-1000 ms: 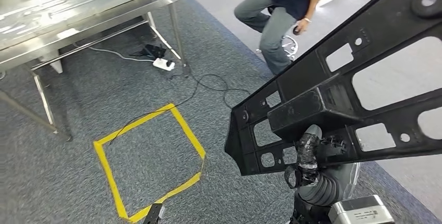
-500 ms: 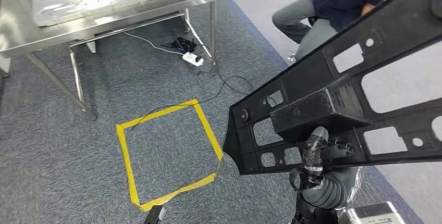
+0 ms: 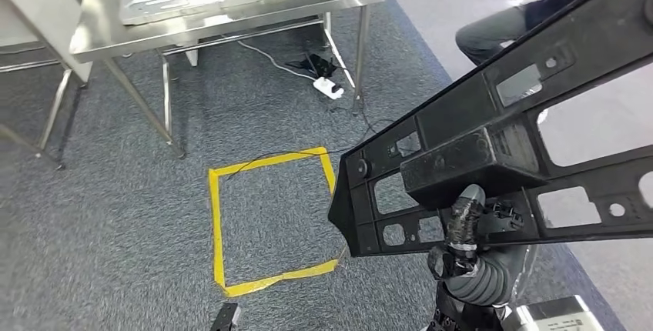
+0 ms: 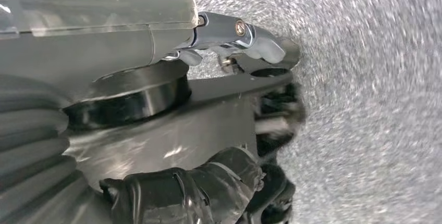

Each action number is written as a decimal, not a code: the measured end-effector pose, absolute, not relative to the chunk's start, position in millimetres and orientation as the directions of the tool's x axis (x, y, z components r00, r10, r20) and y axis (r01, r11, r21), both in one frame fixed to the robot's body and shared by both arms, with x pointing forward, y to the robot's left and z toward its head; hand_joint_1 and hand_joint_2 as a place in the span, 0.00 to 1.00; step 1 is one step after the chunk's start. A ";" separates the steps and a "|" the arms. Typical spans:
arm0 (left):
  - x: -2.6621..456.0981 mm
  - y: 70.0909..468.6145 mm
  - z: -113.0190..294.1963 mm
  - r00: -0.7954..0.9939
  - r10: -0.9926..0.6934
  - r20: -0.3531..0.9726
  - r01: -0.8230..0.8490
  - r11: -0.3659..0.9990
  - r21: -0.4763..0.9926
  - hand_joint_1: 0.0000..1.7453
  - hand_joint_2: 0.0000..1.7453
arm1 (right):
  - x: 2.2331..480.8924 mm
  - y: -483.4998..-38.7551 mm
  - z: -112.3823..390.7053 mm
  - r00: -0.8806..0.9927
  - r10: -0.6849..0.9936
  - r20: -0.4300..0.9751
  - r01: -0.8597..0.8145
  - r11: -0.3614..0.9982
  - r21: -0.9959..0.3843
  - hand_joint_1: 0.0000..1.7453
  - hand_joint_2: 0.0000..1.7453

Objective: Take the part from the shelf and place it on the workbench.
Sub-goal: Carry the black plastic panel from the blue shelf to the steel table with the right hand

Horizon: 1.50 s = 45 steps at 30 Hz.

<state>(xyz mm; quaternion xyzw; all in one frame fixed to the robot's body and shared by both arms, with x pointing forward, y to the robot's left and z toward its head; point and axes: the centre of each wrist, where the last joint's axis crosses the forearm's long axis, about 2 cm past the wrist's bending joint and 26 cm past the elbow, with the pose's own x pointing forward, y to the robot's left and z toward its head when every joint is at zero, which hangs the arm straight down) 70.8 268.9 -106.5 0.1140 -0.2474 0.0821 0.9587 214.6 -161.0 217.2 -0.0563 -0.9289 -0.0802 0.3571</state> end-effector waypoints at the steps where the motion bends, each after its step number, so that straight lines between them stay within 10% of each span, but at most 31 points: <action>1: 70.9 268.9 -106.5 0.863 0.099 0.495 -0.212 0.961 0.178 0.00 1.00 | 214.6 -161.0 216.9 -0.738 0.048 0.673 0.162 0.981 0.108 1.00 1.00; 45: 71.2 263.3 -106.1 0.885 0.072 0.461 -0.176 0.966 0.188 0.00 1.00 | 207.1 -171.0 214.9 -0.698 -0.028 0.716 0.132 0.977 0.167 1.00 1.00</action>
